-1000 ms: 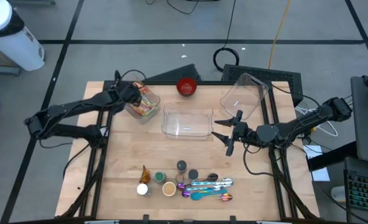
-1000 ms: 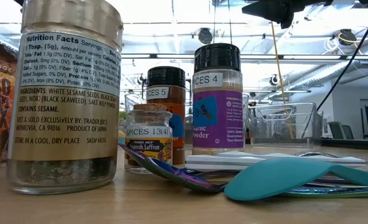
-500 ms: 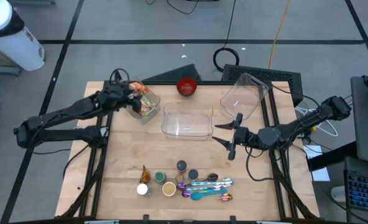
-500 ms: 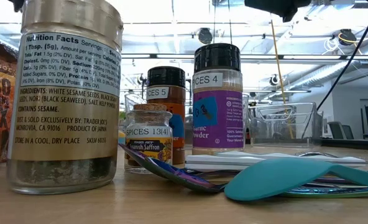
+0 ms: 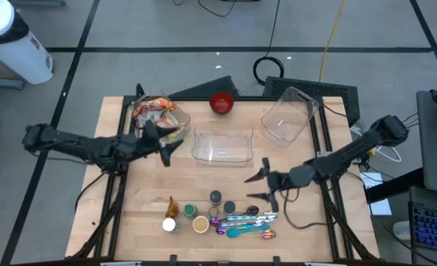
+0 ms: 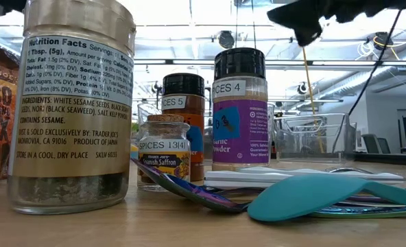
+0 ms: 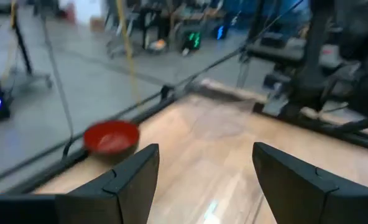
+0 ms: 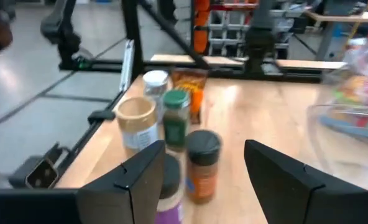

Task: Pick & Place Food Item
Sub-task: Put the violet seasoning bottle into the center transparent bin

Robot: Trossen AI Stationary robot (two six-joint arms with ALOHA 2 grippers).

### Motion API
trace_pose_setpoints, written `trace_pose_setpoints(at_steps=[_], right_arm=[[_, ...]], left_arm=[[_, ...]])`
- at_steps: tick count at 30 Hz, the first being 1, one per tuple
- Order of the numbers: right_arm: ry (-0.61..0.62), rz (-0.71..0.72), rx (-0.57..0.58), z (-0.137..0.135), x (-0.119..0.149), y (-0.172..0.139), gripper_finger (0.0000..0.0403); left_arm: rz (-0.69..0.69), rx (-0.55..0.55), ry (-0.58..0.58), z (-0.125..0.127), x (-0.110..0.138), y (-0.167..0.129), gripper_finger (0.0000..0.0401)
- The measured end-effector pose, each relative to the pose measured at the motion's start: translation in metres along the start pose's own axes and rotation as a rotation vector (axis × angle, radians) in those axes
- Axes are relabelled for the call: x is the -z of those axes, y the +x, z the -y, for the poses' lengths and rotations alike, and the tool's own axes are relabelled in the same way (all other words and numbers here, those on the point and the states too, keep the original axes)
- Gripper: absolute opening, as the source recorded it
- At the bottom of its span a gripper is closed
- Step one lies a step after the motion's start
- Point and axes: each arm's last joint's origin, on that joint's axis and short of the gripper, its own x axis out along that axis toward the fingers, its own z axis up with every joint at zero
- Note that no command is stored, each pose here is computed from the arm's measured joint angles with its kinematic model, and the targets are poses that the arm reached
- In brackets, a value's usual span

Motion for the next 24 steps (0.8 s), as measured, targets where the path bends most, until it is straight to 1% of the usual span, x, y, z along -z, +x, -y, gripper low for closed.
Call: trace_pose_setpoints(at_steps=[2, 5, 8, 11, 15, 18, 20, 24], right_arm=[[-0.031, -0.014, -0.012, -0.006, 0.011, 0.011, 0.0212], [-0.08, -0.06, -0.025, -0.013, 0.029, 0.024, 0.0212], [-0.098, -0.072, -0.032, -0.017, 0.042, 0.035, 0.0219], [-0.093, -0.064, -0.033, -0.019, 0.051, 0.042, 0.0243], [-0.067, -0.035, -0.037, -0.022, 0.054, 0.051, 0.0289], [-0.05, -0.071, -0.104, -0.027, 0.056, 0.061, 0.0313], [-0.038, -0.092, -0.132, -0.03, 0.059, 0.069, 0.032], [-0.044, -0.124, -0.117, -0.029, 0.068, 0.083, 0.0317]], left_arm=[[0.045, 0.049, 0.007, 0.007, -0.008, -0.006, 0.0266], [0.084, 0.161, 0.029, 0.017, -0.014, -0.014, 0.0266], [0.079, 0.205, 0.044, 0.023, -0.012, -0.017, 0.0266], [0.082, 0.221, 0.041, 0.025, -0.012, -0.019, 0.0266], [0.077, 0.223, 0.027, 0.026, -0.012, -0.019, 0.0266], [0.07, 0.222, 0.014, 0.026, -0.011, -0.018, 0.0266], [0.069, 0.222, 0.014, 0.026, -0.01, -0.018, 0.0266], [0.07, 0.222, 0.012, 0.026, -0.011, -0.018, 0.0266]])
